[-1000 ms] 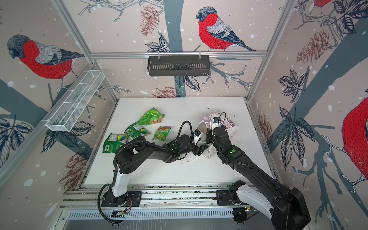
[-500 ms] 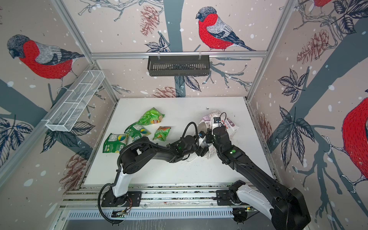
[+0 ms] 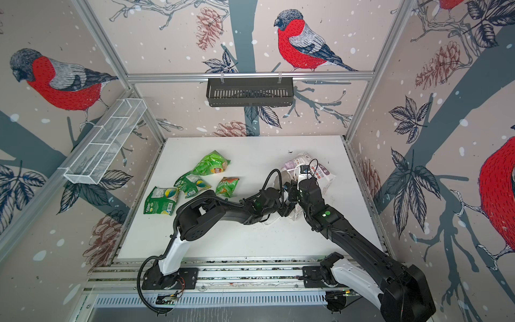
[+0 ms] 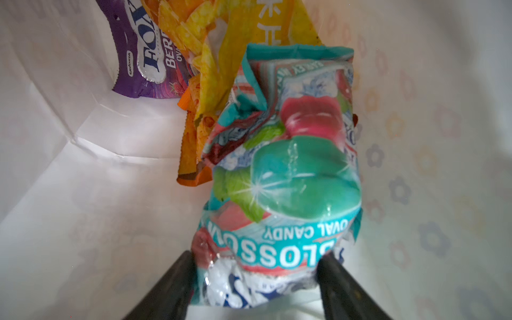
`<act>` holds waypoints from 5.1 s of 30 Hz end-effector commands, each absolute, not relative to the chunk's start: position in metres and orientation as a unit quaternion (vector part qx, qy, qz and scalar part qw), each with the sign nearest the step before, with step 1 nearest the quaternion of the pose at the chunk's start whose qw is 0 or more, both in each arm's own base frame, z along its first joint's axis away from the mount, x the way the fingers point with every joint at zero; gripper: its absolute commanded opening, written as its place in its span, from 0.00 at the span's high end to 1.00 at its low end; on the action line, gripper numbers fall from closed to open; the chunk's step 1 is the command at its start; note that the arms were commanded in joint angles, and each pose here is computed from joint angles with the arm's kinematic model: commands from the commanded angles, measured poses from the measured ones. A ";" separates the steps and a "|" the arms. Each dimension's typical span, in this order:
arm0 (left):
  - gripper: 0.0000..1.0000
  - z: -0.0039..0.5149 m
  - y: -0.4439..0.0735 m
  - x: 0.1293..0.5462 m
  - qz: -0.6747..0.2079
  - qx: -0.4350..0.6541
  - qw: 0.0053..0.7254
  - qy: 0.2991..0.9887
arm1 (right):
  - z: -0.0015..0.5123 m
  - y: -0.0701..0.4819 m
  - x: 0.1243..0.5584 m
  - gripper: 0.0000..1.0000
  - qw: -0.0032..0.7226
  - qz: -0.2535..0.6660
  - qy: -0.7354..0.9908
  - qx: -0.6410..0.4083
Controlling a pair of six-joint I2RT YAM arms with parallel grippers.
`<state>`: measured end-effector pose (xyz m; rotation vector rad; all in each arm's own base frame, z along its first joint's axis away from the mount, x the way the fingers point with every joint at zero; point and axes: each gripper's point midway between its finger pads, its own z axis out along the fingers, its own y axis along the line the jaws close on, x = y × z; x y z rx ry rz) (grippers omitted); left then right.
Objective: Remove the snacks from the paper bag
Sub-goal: 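Close the left gripper on the teal FOX's Blossom packet and lift it, then lift the teal packet out of the bag with the left gripper, then lower the teal packet onto the other packets and open the left gripper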
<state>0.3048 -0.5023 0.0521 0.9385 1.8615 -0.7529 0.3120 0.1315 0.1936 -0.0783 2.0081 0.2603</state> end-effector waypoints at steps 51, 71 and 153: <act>1.00 0.068 -0.471 0.303 -0.297 0.334 0.482 0.753 | 0.205 0.123 0.318 0.71 0.551 0.122 0.825 -0.006; 1.00 0.084 -0.449 0.298 -0.290 0.312 0.490 0.760 | 0.203 0.129 0.321 0.72 0.548 0.135 0.826 -0.009; 1.00 0.180 -0.227 0.315 -0.182 0.036 0.569 0.801 | 0.197 0.006 0.296 0.41 0.571 -0.001 0.797 0.199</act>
